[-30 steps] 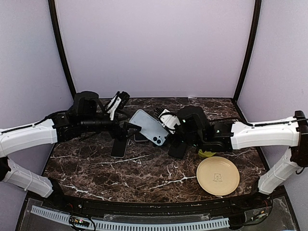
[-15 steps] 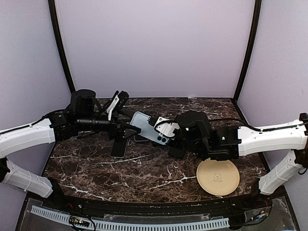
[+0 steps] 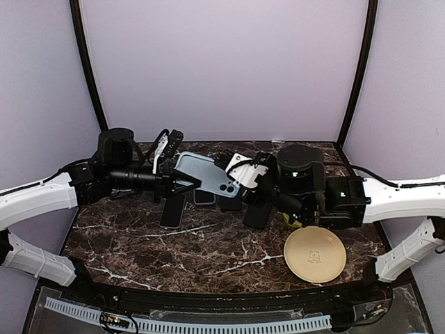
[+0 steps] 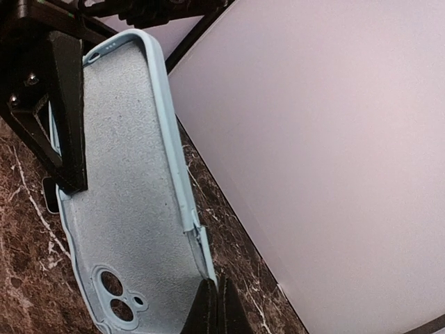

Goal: Put the phone into the phone case
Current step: Pass from the right arm to the left, then pass from the left arm to the right

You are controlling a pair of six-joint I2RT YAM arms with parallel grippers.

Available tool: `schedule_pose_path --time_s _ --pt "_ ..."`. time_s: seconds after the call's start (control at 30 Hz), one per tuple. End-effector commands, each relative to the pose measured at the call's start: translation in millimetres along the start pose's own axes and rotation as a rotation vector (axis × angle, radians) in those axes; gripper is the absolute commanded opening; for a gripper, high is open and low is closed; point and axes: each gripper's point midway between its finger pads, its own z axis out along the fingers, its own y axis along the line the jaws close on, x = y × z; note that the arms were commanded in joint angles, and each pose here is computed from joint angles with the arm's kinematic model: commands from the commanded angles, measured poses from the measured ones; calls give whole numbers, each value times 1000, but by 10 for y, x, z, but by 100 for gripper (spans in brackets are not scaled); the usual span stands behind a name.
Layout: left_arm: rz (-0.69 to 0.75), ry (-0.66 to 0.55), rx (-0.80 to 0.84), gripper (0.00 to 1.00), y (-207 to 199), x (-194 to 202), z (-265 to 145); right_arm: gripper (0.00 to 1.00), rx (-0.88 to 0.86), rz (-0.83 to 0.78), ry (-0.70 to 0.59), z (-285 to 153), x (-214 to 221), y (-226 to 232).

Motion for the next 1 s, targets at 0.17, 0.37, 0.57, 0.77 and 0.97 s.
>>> schedule_pose_path --time_s 0.17,0.37,0.57,0.77,0.97 --pt "154 -296 81 0 -392 -414 -400 92 -245 467 -257 -84 -299 -53" --pt "170 -343 118 0 -482 -426 -461 84 -595 717 -485 -227 -475 86" --pt "170 -338 146 0 -525 -420 -459 37 -733 764 -514 -225 -644 207" --pt "169 -319 166 0 -551 -395 -444 0 -777 747 -506 -281 -662 169" --pt "182 -222 112 67 -429 -304 -351 0 -813 566 -239 -404 -307 303"
